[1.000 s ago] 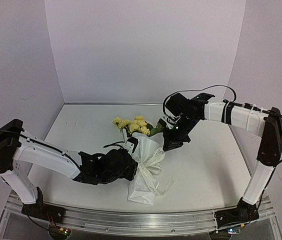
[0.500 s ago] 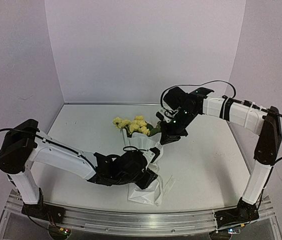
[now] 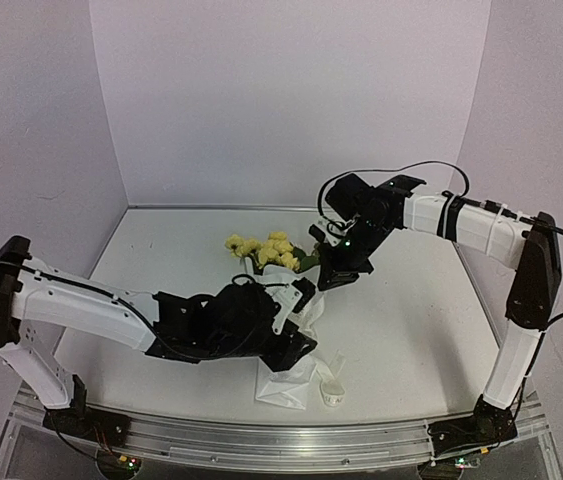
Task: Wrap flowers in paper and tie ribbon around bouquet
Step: Cross the half-tied ribbon over the folded bouquet.
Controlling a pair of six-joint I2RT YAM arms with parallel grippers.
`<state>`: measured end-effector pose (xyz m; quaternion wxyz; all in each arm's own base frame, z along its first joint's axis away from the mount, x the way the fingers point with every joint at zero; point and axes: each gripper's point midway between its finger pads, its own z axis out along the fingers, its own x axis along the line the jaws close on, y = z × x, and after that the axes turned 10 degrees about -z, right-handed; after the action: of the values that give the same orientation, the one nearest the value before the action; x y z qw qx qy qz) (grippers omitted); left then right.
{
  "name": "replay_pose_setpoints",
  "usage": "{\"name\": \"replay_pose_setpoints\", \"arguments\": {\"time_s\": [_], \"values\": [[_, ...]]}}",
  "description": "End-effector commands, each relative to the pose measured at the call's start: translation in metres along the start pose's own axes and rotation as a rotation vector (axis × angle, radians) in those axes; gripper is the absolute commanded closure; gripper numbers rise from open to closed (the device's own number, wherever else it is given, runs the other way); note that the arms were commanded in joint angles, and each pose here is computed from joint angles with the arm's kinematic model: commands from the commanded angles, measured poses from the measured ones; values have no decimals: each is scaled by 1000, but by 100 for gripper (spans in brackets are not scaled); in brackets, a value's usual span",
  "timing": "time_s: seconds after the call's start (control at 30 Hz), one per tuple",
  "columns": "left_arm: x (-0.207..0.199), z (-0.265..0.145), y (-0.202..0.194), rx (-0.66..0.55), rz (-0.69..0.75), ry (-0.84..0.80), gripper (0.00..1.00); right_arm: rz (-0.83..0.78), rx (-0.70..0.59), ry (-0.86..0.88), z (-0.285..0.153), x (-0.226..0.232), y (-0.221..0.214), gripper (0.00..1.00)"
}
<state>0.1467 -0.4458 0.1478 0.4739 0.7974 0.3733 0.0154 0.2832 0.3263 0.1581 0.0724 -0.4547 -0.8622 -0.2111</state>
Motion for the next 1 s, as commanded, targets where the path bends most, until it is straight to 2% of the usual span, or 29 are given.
{"name": "replay_pose_setpoints", "arguments": {"time_s": [0.0,0.13,0.4,0.57,0.97], "values": [[11,-28,45,-111,-44,-23,47,-45,-46,55,-13,14,4,100],[46,-27,65,-116,-59,-39,47,-86,-80,107,-20,29,3,100],[71,-4,71,-49,19,-75,53,-178,-102,143,-25,55,-5,100],[60,-6,73,-58,65,-158,54,-192,-97,150,-22,62,-5,100],[51,-3,72,-48,93,-212,56,-206,-98,153,-20,68,0,100]]}}
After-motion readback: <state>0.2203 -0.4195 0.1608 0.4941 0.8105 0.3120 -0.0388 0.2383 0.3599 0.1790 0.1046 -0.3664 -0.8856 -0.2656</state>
